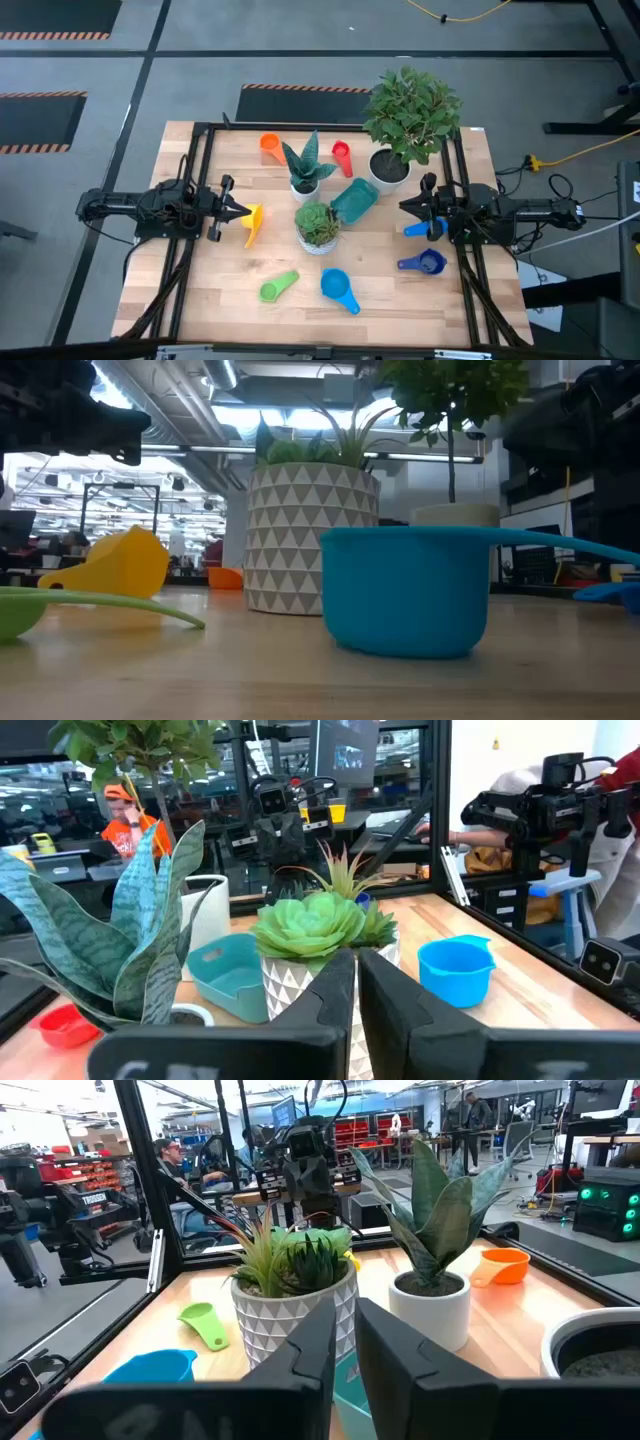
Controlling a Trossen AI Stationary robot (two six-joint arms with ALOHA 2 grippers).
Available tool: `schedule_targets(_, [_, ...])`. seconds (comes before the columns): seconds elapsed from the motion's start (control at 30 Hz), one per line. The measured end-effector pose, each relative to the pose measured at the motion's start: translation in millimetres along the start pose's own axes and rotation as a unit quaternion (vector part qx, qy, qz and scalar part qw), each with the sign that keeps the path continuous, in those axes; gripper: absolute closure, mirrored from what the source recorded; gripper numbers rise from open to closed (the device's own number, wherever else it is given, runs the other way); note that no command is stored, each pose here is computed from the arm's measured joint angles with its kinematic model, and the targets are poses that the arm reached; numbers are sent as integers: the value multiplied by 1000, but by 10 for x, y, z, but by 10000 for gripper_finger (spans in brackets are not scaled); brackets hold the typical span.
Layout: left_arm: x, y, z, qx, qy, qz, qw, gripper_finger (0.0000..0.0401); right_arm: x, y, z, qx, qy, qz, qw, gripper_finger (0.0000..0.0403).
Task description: Nest measuring cups in basket
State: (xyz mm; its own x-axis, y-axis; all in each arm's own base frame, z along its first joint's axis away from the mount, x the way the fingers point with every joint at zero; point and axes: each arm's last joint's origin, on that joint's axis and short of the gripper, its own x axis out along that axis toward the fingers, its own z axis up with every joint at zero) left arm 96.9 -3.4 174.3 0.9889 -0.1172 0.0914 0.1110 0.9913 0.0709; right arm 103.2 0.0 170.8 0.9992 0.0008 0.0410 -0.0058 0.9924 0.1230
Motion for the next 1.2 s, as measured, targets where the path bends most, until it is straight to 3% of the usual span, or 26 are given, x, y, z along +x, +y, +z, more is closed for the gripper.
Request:
schedule_targets(0.33, [0,0,-1,0,0,0,1000,400,0,0,0,0,0,0,1000,356])
schedule_targets(0.9, [0,0,-1,0,0,0,1000,372,0,0,0,0,0,0,1000,356])
schedule_targets(1.2, [0,0,-1,0,0,0,1000,382,0,0,0,0,0,0,1000,356])
